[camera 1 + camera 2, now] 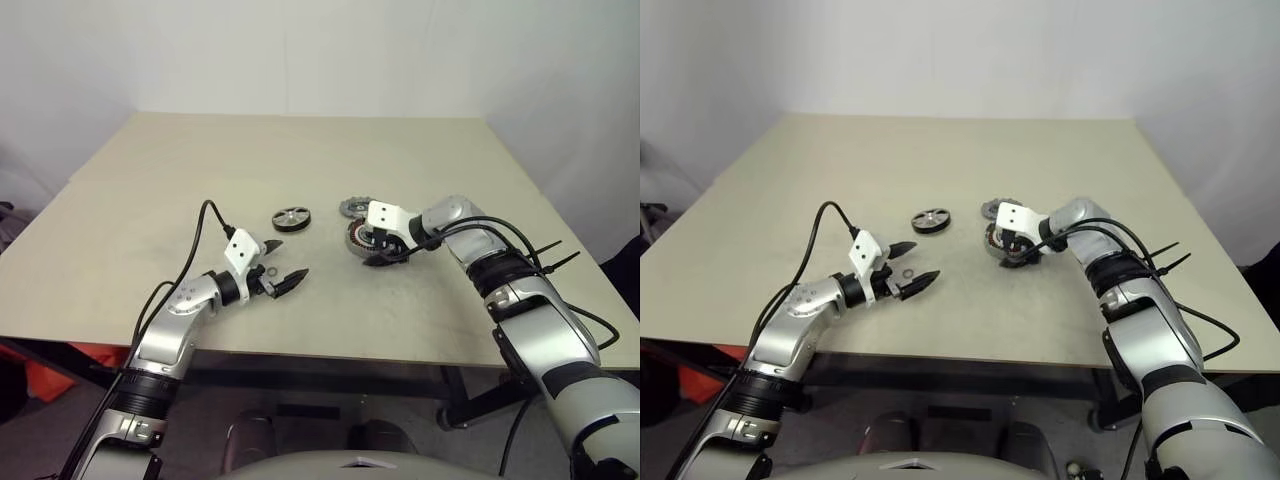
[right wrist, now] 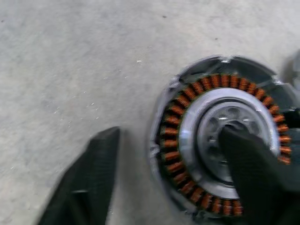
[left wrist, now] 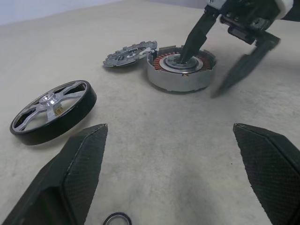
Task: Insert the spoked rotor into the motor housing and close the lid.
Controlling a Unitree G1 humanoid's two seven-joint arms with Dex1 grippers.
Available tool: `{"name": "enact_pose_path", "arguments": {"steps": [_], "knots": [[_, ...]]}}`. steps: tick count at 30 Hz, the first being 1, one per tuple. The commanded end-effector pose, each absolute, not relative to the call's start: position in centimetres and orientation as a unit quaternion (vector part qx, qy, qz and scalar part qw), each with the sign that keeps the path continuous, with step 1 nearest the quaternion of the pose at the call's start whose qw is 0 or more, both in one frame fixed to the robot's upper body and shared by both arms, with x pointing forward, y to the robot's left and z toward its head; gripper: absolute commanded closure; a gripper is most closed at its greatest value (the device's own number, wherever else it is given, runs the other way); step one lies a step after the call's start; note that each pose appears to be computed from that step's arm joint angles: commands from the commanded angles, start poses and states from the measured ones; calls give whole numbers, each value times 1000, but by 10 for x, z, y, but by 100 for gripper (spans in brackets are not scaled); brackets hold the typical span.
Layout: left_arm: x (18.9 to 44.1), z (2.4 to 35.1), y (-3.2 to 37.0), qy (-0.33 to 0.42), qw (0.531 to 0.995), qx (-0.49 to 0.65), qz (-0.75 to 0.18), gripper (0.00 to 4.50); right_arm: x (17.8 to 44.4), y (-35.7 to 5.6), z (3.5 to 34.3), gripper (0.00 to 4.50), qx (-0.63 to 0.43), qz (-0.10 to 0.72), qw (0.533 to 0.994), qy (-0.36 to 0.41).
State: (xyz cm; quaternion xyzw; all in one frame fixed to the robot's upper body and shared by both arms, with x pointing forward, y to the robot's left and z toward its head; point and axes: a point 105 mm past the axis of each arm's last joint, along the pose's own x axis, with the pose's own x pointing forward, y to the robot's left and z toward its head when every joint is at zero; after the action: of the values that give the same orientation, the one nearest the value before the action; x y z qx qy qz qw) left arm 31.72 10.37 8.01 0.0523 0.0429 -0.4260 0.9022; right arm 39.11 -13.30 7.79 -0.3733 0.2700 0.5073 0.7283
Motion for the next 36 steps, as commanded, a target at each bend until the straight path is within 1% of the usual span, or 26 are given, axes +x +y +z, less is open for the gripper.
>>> {"name": "enact_pose_path", "arguments": {"steps": [1,2,4,8,11,18,21,26,29,34,36], "knots": [[321,93,103,21,903,62,-426,0,388,-137,67,193,-360,511,721,298],[321,93,104,21,903,63,-425,0,388,-137,68,218,-357,511,723,297],[322,93,104,21,903,64,-425,0,390,-137,68,253,-355,510,725,297],[322,93,105,21,903,66,-424,0,392,-136,72,254,-351,507,732,289],[321,93,107,21,904,67,-422,0,390,-124,86,254,-327,522,741,267],[323,95,113,23,907,71,-415,0,370,-89,111,254,-301,566,733,227],[326,96,118,22,910,73,-407,0,359,-77,114,254,-297,580,726,218],[330,98,129,22,916,76,-393,0,352,-67,110,254,-297,580,727,218],[332,99,138,22,921,79,-380,0,351,-65,98,254,-300,574,727,228],[332,100,147,22,925,82,-370,0,358,-73,78,254,-313,543,738,250],[330,100,148,22,926,82,-369,0,360,-76,76,254,-317,535,741,253]]}}
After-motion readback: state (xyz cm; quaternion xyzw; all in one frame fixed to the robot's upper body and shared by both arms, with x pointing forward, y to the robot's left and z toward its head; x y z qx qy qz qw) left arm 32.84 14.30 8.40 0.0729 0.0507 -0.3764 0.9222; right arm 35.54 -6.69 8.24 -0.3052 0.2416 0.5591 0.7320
